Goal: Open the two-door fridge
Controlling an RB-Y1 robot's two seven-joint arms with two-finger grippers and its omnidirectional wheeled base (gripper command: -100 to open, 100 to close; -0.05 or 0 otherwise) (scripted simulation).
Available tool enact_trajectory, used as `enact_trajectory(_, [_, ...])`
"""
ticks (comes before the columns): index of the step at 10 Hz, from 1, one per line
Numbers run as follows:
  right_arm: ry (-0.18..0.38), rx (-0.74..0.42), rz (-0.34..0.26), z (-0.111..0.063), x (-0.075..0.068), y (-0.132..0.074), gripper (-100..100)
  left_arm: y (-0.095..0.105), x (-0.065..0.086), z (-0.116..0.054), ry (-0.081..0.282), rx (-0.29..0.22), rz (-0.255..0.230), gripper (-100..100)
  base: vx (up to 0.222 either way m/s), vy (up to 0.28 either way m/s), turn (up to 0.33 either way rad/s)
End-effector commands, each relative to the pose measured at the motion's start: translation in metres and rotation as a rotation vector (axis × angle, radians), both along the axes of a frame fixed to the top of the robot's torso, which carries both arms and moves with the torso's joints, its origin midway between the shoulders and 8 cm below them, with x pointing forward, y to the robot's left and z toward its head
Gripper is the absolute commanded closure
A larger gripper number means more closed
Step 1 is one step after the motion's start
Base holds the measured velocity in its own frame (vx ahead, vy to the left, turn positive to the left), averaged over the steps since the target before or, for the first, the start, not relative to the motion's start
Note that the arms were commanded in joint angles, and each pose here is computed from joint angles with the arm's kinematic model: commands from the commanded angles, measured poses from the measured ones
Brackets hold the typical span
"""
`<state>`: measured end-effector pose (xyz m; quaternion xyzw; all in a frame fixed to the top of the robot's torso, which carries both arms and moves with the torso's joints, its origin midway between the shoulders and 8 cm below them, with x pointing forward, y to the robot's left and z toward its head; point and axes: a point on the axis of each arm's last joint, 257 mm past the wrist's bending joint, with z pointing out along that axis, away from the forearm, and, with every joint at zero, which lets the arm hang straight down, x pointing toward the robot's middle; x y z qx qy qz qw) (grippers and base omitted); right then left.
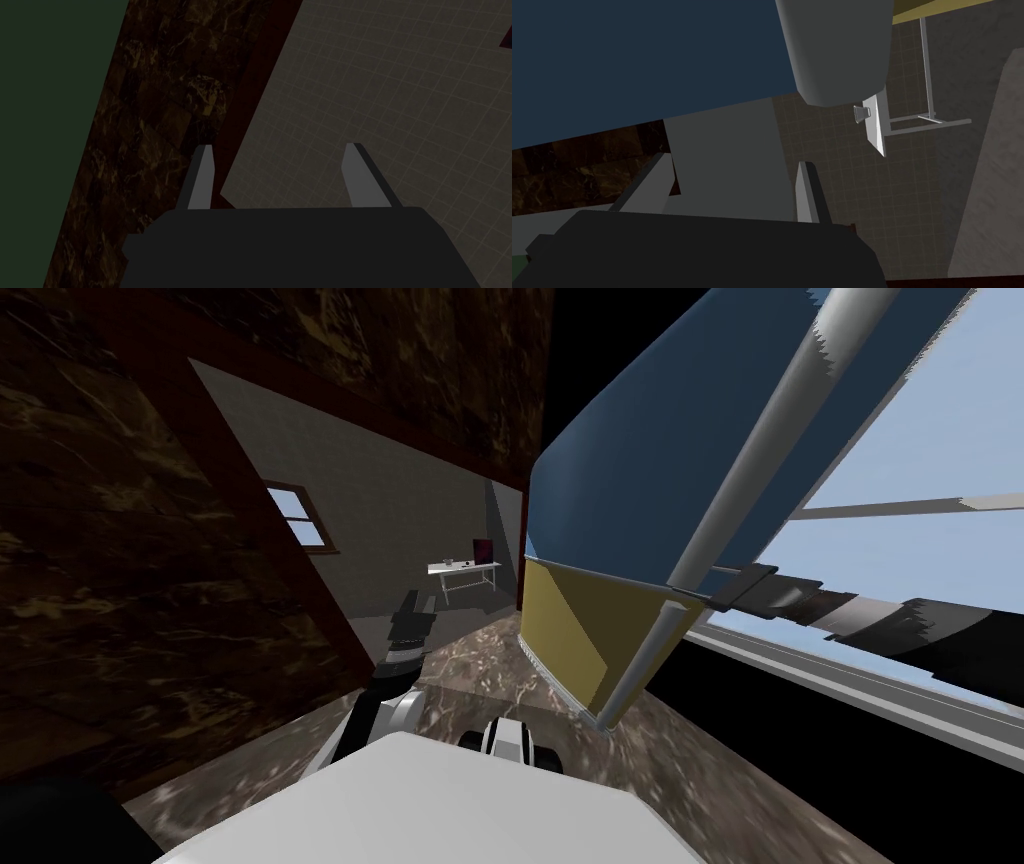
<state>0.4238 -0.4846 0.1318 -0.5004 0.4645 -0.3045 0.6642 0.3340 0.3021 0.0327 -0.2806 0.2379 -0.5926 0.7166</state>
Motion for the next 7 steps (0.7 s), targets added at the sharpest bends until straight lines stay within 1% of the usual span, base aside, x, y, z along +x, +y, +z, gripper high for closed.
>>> enact_trajectory(1, [-0.001, 0.001, -0.041, 0.002, 0.005, -0.014, 100, 0.0, 0.0, 0.0, 0.0, 0.0, 0.0, 0, -0.111, 0.281, -0.053])
enact_trajectory(2, [-0.001, 0.0, -0.068, 0.003, 0.006, -0.023, 100, 0.0, 0.0, 0.0, 0.0, 0.0, 0.0, 0, -0.034, 0.364, -0.09])
enact_trajectory(3, [-0.001, 0.0, -0.068, 0.003, 0.006, -0.023, 100, 0.0, 0.0, 0.0, 0.0, 0.0, 0.0, 0, -0.074, 0.327, -0.077])
enact_trajectory(4, [-0.002, -0.001, -0.096, 0.004, 0.008, -0.032, 100, 0.0, 0.0, 0.0, 0.0, 0.0, 0.0, 0, -0.098, 0.273, -0.066])
enact_trajectory(5, [-0.002, -0.001, -0.096, 0.004, 0.008, -0.032, 100, 0.0, 0.0, 0.0, 0.0, 0.0, 0.0, 0, -0.078, 0.232, -0.029])
enact_trajectory(7, [-0.003, -0.003, -0.15, 0.006, 0.01, -0.05, 100, 0.0, 0.0, 0.0, 0.0, 0.0, 0.0, 0, -0.067, 0.301, -0.078])
